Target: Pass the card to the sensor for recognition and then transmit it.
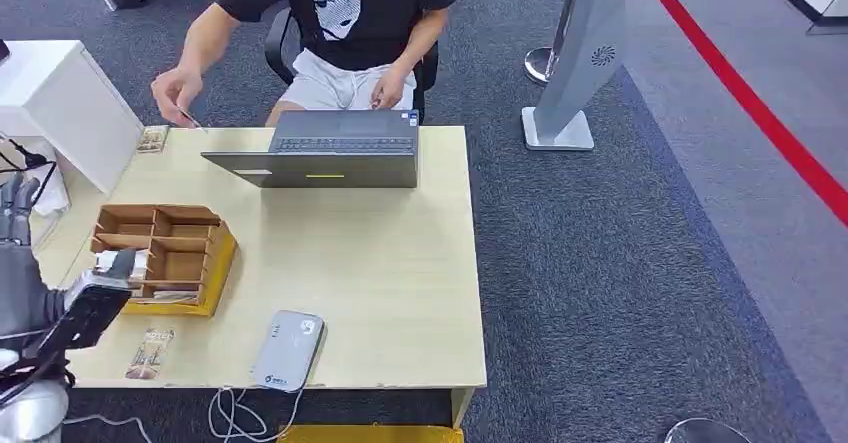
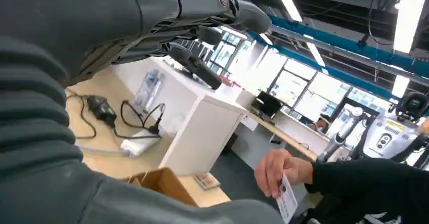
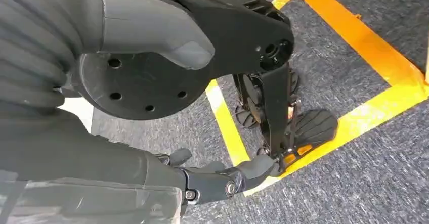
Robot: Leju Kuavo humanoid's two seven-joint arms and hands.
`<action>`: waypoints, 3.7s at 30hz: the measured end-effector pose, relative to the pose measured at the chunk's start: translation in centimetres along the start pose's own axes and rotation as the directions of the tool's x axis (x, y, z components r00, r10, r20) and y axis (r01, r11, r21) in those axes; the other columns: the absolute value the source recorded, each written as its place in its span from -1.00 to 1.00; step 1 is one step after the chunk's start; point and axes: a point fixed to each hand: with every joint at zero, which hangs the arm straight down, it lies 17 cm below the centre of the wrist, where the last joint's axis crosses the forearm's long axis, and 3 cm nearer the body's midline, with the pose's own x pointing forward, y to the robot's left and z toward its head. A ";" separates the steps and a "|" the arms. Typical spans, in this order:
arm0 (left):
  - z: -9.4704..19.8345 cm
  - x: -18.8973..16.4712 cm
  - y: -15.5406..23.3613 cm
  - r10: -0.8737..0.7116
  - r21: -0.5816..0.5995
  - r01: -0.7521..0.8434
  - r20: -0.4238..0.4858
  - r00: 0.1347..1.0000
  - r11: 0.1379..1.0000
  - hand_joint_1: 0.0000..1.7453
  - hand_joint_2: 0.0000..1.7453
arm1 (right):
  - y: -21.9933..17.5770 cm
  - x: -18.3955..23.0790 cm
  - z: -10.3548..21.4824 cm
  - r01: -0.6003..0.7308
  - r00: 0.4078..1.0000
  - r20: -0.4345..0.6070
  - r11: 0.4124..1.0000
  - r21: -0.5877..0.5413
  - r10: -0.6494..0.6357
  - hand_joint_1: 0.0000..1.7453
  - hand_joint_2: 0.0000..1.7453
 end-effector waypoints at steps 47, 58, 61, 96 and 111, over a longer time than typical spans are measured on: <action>-13.4 -2.2 6.6 -0.794 0.216 0.764 0.150 0.589 0.608 1.00 1.00 | 1.0 -1.3 0.1 -0.350 0.936 -0.013 0.936 0.023 0.351 -1.00 1.00; 0.6 11.3 -1.5 -0.474 0.310 0.370 0.410 0.779 0.876 1.00 1.00 | 1.0 -1.6 0.2 -0.294 0.955 -0.024 0.956 -0.005 0.294 -1.00 1.00; 3.8 12.7 -1.9 -0.366 0.303 0.263 0.362 0.857 0.916 1.00 1.00 | 1.1 -1.9 0.2 -0.275 0.961 -0.027 0.962 -0.008 0.274 -1.00 1.00; 21.1 5.6 -18.2 -0.083 -0.231 0.063 -0.081 0.993 0.971 1.00 1.00 | 1.1 -2.9 0.3 -0.129 0.991 -0.038 0.991 -0.046 0.128 -1.00 1.00; 22.7 3.4 -20.9 -0.115 -0.321 0.073 -0.114 0.987 0.944 1.00 1.00 | 1.3 -3.0 0.4 -0.148 0.989 -0.037 0.988 -0.034 0.146 -1.00 1.00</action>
